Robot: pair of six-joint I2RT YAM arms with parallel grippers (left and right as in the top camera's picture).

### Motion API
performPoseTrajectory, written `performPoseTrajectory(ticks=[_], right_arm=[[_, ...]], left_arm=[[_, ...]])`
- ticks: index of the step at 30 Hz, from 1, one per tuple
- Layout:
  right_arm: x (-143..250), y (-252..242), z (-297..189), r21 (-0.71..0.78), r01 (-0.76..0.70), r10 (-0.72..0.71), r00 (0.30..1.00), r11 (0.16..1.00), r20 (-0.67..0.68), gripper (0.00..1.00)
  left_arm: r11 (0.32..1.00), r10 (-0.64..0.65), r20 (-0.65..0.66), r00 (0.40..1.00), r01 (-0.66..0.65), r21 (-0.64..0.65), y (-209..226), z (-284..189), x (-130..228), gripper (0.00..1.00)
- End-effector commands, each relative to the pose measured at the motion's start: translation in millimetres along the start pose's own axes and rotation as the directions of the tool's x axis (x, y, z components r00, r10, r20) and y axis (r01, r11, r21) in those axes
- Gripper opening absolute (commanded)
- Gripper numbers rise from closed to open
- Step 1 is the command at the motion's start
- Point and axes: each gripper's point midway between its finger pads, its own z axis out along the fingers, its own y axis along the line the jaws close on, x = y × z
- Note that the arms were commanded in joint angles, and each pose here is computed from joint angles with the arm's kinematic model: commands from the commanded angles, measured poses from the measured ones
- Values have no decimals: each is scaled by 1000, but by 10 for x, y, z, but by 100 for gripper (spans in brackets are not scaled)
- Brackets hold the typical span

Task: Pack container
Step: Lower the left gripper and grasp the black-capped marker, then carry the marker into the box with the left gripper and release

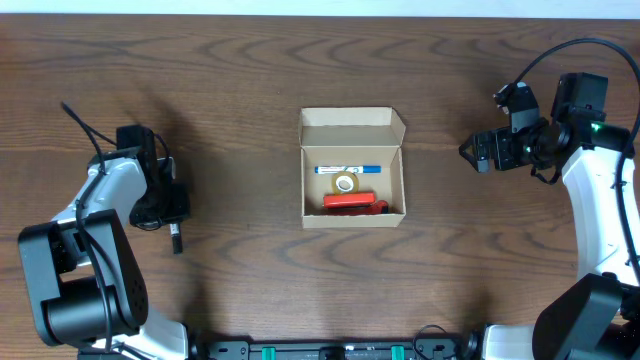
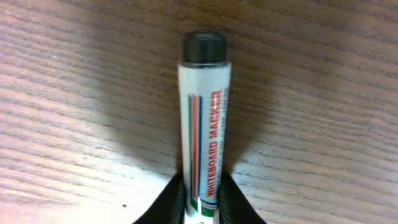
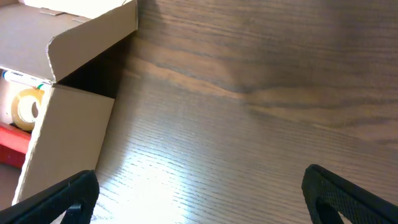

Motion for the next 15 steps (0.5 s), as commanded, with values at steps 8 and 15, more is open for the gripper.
performPoseTrajectory(ticks=[8, 15], right_arm=[[17, -3, 12, -12, -25, 25, 1000, 1000, 0, 99], [16, -5, 12, -11, -25, 25, 1000, 1000, 1, 99]], left_arm=[[979, -48, 43, 998, 38, 199, -398, -187, -115, 6], [894, 201, 329, 923, -310, 323, -1305, -1085, -380, 6]])
